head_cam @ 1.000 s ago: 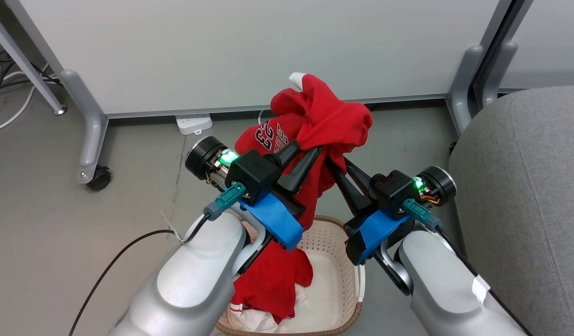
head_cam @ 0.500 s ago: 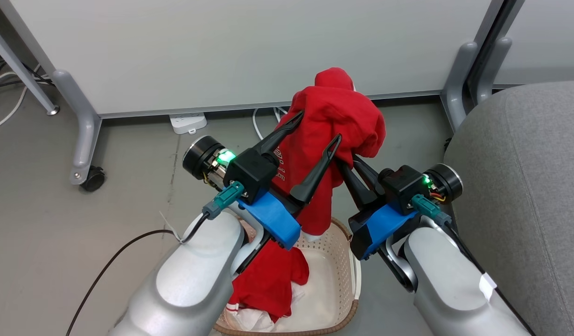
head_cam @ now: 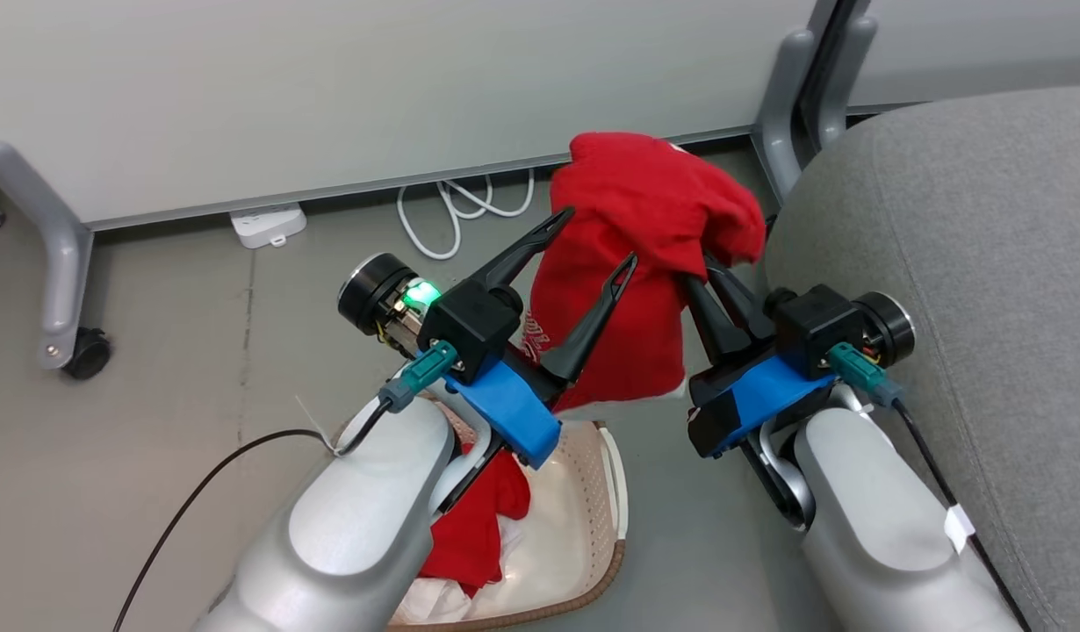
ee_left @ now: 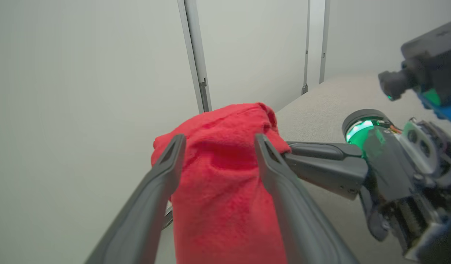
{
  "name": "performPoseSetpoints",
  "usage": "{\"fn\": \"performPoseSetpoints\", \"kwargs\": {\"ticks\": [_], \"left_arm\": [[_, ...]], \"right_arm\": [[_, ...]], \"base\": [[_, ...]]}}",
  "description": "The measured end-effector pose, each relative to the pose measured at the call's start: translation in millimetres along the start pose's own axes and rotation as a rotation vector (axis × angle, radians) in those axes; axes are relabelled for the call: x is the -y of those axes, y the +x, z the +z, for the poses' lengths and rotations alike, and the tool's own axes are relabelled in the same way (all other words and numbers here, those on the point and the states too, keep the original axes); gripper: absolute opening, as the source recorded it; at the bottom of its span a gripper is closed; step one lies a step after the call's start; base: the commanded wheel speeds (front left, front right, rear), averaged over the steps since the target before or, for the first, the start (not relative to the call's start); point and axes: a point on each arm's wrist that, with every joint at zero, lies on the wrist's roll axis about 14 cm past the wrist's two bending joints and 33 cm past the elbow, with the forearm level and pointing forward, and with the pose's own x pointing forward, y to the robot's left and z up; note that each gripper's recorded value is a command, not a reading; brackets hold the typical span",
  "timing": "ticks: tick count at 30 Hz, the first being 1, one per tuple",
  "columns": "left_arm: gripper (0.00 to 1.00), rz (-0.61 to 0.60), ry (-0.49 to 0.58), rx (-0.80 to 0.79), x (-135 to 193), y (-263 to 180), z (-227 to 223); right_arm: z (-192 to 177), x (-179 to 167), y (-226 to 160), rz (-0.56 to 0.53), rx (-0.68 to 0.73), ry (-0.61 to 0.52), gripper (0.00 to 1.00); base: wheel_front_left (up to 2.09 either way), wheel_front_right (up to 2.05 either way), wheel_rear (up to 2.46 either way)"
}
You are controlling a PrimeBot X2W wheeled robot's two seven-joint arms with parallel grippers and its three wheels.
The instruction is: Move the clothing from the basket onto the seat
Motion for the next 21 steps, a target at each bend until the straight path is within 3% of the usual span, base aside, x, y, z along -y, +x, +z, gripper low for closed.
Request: {"fn": "performPoseSetpoints", "kwargs": {"ticks": [10, 21], "left_arm": [[1.0, -0.126, -0.034, -0.006, 32, 31, -19], [1.0, -0.305, -0.086, -0.013, 88, 58, -40]], "right_arm": [[-9, 69, -32, -0.209, -0.014, 0.011, 0.0], [-13, 137, -94, -0.457, -0.031, -0.003, 0.0]], "base": [[0.0, 0.0, 0.0], [0.0, 0.0, 0.0]]}}
